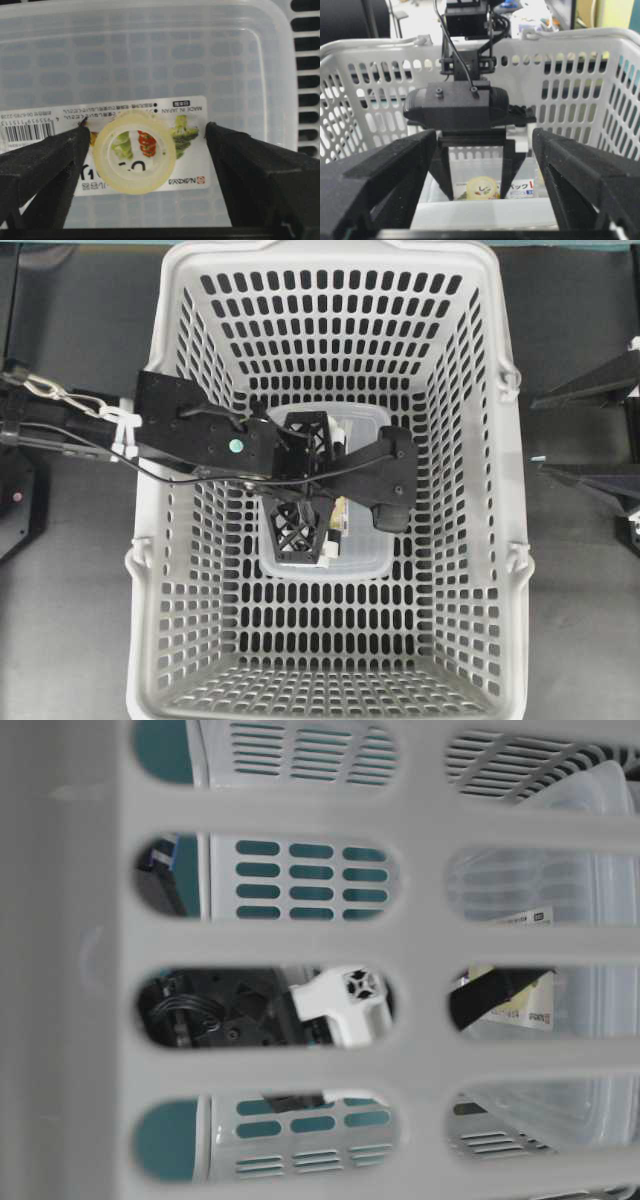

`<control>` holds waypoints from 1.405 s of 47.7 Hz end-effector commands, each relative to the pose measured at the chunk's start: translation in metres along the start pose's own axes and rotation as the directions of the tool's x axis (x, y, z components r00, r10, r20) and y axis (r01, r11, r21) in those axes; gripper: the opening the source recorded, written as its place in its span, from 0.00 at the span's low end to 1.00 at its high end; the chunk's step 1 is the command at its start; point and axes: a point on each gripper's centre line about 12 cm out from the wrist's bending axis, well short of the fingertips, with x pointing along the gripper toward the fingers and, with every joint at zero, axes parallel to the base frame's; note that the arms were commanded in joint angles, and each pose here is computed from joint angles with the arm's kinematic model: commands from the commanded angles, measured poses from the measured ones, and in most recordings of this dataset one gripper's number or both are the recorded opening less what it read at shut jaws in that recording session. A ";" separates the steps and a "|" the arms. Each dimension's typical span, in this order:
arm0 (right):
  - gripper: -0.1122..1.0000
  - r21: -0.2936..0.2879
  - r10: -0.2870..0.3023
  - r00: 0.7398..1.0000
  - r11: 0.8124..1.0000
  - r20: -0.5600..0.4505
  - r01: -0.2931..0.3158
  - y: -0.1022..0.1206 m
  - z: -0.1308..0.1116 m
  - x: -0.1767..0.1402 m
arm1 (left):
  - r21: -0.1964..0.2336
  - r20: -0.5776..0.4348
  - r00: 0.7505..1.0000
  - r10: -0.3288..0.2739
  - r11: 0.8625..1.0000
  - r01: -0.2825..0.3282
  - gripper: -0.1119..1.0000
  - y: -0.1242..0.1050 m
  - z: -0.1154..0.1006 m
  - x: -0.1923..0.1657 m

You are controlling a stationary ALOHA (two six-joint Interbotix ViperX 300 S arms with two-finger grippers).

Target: Pick up the cellophane tape from the shopping basket with the left arm.

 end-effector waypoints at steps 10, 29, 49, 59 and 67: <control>0.77 0.006 0.005 1.000 1.000 0.023 -0.005 0.001 0.008 0.001 | -0.013 -0.005 1.000 0.005 1.000 -0.005 0.81 0.004 -0.004 -0.001; 0.77 0.004 0.008 1.000 1.000 0.026 -0.008 0.002 0.008 0.001 | 0.024 0.079 0.997 0.007 1.000 -0.009 0.55 0.003 0.017 -0.046; 0.77 0.006 0.007 1.000 1.000 0.026 -0.007 0.001 0.008 0.001 | 0.039 0.111 0.994 -0.002 0.999 -0.003 0.55 -0.007 0.056 -0.174; 0.77 0.006 0.007 1.000 1.000 0.027 -0.007 0.001 0.008 0.001 | 0.040 0.096 0.995 -0.003 0.999 -0.001 0.55 -0.008 0.059 -0.184; 0.77 0.006 0.008 0.999 1.000 0.035 -0.009 0.002 0.009 0.001 | 0.040 0.094 0.996 -0.002 0.999 -0.002 0.55 -0.007 0.059 -0.183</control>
